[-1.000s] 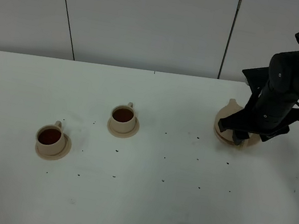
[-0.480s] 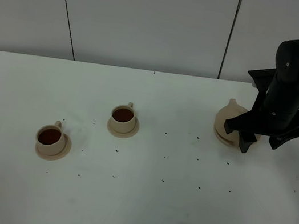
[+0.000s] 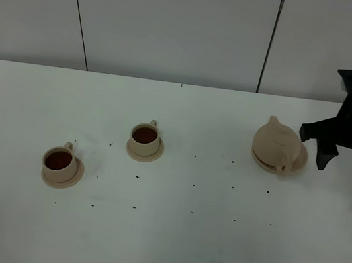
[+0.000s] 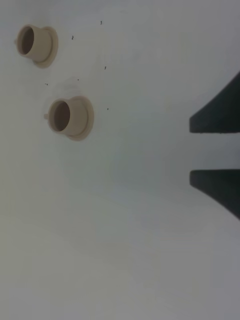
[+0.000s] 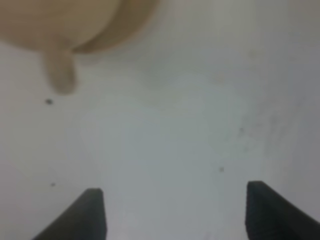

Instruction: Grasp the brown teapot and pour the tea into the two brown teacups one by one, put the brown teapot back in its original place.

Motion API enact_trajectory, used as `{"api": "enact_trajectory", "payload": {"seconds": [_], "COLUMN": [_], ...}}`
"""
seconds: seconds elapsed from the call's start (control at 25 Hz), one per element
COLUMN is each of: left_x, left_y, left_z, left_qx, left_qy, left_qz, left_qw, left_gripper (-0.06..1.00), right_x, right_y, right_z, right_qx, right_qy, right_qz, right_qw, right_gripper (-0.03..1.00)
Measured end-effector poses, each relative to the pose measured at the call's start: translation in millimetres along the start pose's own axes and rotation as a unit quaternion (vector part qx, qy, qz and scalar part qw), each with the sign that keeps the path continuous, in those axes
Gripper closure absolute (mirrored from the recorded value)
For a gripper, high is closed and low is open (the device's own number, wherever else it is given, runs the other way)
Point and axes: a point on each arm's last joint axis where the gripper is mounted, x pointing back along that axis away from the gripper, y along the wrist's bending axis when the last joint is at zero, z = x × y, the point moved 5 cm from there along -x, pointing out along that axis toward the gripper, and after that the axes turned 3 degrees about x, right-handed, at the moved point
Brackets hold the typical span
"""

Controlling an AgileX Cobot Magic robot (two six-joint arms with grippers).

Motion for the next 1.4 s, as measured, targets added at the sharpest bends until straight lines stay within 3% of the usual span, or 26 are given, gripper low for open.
{"api": "enact_trajectory", "payload": {"seconds": [0.28, 0.52, 0.84, 1.4], "left_x": [0.0, 0.0, 0.0, 0.0], "left_y": [0.0, 0.0, 0.0, 0.0], "left_z": [0.0, 0.0, 0.0, 0.0], "left_qx": [0.000, 0.000, 0.000, 0.000], "left_qy": [0.000, 0.000, 0.000, 0.000], "left_qz": [0.000, 0.000, 0.000, 0.000], "left_qw": [1.000, 1.000, 1.000, 1.000], "left_gripper": [0.69, 0.69, 0.69, 0.69], "right_x": [3.3, 14.2, 45.7, 68.3], "right_y": [-29.2, -52.4, -33.4, 2.9], "right_z": [8.5, 51.9, 137.7, 284.4], "right_qx": [-0.054, -0.087, -0.094, -0.107], "right_qy": [0.002, 0.029, 0.045, -0.052], "right_qz": [-0.022, -0.021, -0.033, -0.034], "right_qw": [0.998, 0.996, 0.994, 0.992], "right_gripper": [0.40, 0.42, 0.49, 0.52]}}
